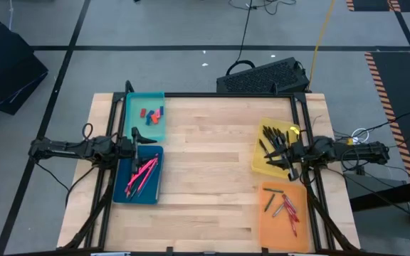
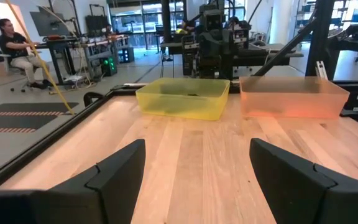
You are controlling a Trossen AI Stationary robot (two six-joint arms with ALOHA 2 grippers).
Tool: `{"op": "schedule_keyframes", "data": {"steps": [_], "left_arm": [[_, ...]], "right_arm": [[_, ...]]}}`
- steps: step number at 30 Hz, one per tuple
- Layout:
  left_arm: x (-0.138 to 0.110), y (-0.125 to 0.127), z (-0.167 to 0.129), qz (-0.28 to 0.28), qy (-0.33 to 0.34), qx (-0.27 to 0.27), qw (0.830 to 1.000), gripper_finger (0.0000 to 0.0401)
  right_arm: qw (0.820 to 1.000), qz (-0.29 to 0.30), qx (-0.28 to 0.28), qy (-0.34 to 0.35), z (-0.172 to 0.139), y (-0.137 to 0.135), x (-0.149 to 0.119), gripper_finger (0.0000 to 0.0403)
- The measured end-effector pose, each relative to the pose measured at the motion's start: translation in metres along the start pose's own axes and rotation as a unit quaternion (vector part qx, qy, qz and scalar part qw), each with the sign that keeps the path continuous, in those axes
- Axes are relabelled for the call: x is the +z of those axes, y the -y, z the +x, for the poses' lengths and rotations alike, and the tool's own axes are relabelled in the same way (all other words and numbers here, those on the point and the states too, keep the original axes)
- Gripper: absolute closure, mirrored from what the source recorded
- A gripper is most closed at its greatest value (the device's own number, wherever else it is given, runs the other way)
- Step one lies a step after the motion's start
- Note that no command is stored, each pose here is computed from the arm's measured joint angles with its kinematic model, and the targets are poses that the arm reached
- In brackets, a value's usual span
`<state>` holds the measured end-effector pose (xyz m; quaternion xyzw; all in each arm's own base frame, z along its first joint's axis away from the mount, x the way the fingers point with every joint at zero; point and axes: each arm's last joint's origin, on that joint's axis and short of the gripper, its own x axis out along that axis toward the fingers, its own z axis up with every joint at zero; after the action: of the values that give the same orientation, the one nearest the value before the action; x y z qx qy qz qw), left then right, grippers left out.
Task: Sort crayons/erasers/pens/pencils in bins
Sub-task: Return to Home Position
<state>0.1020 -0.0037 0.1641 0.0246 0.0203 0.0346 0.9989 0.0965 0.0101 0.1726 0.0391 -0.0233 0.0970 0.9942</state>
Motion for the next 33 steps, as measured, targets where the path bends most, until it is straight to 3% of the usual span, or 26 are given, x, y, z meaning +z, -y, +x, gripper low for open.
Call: {"op": "schedule_keyframes", "data": {"steps": [33], "left_arm": [[0.0018,-0.0003,0.0001,-0.002,0.012,0.004,1.0,0.0109]], "right_arm": [[1.0,-0.017,0.0,-0.024,0.0018,0.0006,-0.0042,0.0318]]}}
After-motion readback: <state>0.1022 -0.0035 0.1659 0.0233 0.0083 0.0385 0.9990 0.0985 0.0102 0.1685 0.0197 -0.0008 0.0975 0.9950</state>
